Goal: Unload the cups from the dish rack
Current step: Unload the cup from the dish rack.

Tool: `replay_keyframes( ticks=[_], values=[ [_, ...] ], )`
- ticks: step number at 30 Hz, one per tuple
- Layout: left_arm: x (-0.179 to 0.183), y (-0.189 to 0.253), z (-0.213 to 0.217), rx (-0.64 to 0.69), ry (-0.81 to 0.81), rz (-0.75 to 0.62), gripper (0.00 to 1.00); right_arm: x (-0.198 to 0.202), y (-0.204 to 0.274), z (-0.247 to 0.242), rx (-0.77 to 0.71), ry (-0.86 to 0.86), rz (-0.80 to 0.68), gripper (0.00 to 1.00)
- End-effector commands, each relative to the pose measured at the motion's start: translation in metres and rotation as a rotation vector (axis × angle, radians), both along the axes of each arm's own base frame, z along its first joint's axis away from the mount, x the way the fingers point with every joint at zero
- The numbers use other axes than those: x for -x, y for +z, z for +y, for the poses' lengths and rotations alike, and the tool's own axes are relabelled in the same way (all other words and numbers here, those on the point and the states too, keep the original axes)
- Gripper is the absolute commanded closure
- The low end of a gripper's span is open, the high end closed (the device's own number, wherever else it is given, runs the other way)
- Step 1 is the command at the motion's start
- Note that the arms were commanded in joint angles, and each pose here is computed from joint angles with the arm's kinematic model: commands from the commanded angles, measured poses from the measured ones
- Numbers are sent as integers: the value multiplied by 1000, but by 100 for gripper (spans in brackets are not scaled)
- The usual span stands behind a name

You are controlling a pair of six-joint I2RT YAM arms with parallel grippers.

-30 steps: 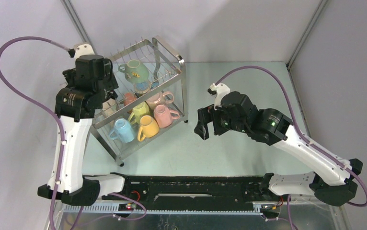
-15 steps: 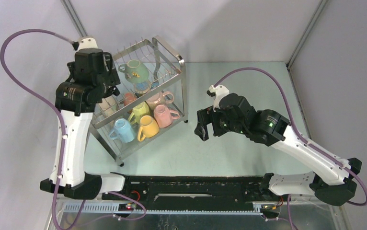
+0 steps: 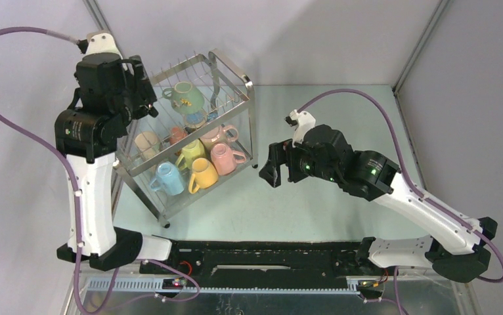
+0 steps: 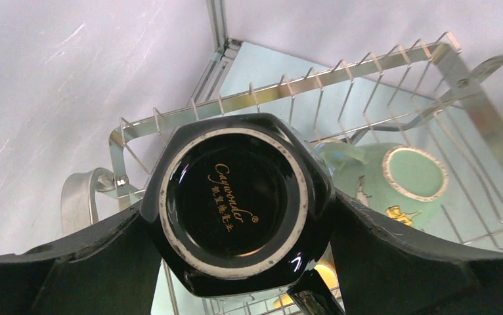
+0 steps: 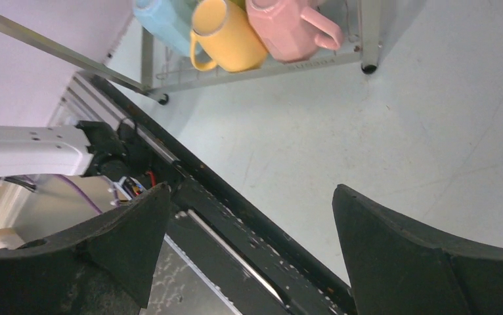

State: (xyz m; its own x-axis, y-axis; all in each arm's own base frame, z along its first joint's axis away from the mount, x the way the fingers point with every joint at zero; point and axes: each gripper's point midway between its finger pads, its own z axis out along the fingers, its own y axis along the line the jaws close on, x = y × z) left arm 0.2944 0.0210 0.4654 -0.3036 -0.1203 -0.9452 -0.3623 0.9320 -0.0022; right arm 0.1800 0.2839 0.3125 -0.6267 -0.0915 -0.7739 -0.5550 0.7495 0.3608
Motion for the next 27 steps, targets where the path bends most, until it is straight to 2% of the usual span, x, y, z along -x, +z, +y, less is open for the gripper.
replay_keyframes(
  ticks=[1, 5, 16, 27],
  values=[
    [5, 52, -6, 65, -46, -183, 81, 2, 61, 12, -215, 1, -66, 0],
    [5, 59, -20, 132, -104, -219, 84, -1, 83, 17, -298, -3, -87, 0],
    [10, 84, -82, 374, -390, -307, 91, -3, 125, 24, -481, 15, -115, 0],
    [40, 105, -144, 624, -705, -378, 96, 4, 162, 25, -679, 37, -125, 3]
  ],
)
